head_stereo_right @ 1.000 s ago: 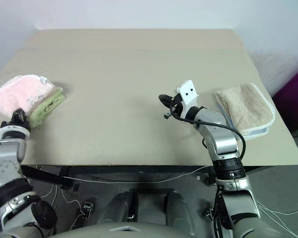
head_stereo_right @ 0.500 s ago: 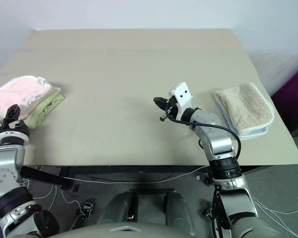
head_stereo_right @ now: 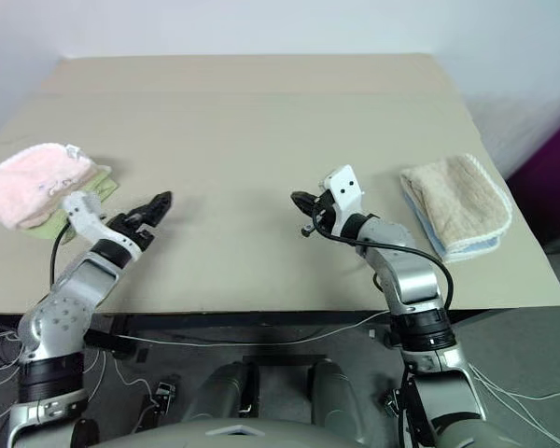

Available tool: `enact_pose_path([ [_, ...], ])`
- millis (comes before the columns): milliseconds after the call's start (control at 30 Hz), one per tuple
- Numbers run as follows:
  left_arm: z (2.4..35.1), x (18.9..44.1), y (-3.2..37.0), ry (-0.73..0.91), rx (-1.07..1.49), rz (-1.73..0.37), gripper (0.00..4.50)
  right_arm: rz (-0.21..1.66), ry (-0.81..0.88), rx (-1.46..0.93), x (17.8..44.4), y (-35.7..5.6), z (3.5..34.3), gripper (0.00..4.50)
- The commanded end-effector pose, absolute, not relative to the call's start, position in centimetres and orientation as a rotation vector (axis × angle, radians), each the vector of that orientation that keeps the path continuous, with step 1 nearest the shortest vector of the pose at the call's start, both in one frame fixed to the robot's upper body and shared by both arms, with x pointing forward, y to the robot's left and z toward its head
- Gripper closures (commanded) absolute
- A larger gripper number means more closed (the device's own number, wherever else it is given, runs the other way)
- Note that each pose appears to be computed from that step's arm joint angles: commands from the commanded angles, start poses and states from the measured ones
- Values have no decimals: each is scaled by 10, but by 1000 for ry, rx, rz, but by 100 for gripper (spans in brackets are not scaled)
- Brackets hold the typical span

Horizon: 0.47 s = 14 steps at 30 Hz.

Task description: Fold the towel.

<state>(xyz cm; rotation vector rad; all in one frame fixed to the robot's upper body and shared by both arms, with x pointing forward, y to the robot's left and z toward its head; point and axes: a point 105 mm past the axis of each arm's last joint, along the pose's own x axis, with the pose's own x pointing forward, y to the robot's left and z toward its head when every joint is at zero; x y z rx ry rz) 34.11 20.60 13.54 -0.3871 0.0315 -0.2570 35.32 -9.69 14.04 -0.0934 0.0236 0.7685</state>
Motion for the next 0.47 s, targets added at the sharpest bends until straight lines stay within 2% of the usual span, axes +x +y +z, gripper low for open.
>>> enact_pose_path([
  [33, 147, 346, 194, -43, -78, -351, 2, 733, -60, -137, 353, -101, 159, 450],
  [167, 145, 352, 195, -92, 60, -367, 2, 688, -62, -153, 355, -107, 152, 450],
  [467, 144, 357, 200, -106, 108, -402, 2, 646, -89, -165, 351, -110, 149, 450],
])
